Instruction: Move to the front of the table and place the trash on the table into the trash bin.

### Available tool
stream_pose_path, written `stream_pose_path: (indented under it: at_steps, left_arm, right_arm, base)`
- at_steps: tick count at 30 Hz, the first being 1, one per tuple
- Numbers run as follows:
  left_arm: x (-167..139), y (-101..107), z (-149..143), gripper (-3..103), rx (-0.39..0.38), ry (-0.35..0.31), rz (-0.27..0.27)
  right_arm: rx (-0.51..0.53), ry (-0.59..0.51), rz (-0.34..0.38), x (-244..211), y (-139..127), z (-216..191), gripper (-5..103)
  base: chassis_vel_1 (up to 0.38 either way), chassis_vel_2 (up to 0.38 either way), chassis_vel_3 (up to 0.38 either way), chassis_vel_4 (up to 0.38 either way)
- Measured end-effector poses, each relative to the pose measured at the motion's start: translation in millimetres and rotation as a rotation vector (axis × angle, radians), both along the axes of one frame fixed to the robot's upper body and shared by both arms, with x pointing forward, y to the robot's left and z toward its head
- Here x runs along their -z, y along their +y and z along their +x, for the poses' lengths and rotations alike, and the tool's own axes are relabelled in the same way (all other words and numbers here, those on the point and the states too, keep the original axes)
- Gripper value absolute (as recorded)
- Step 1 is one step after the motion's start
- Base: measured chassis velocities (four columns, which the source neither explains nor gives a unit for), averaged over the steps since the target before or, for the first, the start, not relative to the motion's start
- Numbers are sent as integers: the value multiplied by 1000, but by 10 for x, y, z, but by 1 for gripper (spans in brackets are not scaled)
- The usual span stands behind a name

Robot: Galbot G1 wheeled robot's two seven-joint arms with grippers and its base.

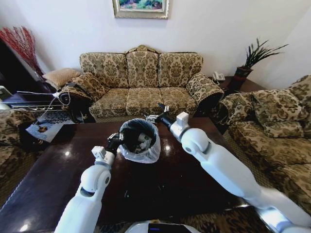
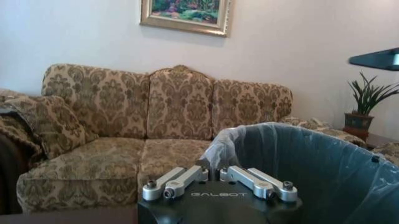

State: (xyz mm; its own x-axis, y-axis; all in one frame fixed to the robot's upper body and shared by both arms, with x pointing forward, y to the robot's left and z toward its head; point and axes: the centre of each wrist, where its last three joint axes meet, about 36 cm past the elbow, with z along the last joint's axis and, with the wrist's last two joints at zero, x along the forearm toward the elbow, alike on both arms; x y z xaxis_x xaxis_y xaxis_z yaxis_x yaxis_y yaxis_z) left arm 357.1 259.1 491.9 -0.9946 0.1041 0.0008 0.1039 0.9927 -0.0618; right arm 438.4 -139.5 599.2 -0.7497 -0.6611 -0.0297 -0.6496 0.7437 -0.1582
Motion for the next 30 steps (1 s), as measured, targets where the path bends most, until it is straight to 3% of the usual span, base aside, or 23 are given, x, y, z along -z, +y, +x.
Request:
stream_pose_path:
  at_steps: [6, 15, 30]
  left_arm:
    - [-7, 17, -23, 3, -5, 5, 1]
    - [-17, 25, -69, 3, -15, 4, -5]
    - [-14, 13, -31, 3, -13, 1, -7]
  right_arm:
    - [-23, -10, -53, -65, 28, -157, 100]
    - [-51, -4, -77, -23, 92, -188, 100]
    - [-43, -4, -105, -43, -13, -189, 100]
  base:
    - [0, 0, 0, 0]
    - [68, -8, -79, -5]
    - [363, -51, -353, 60]
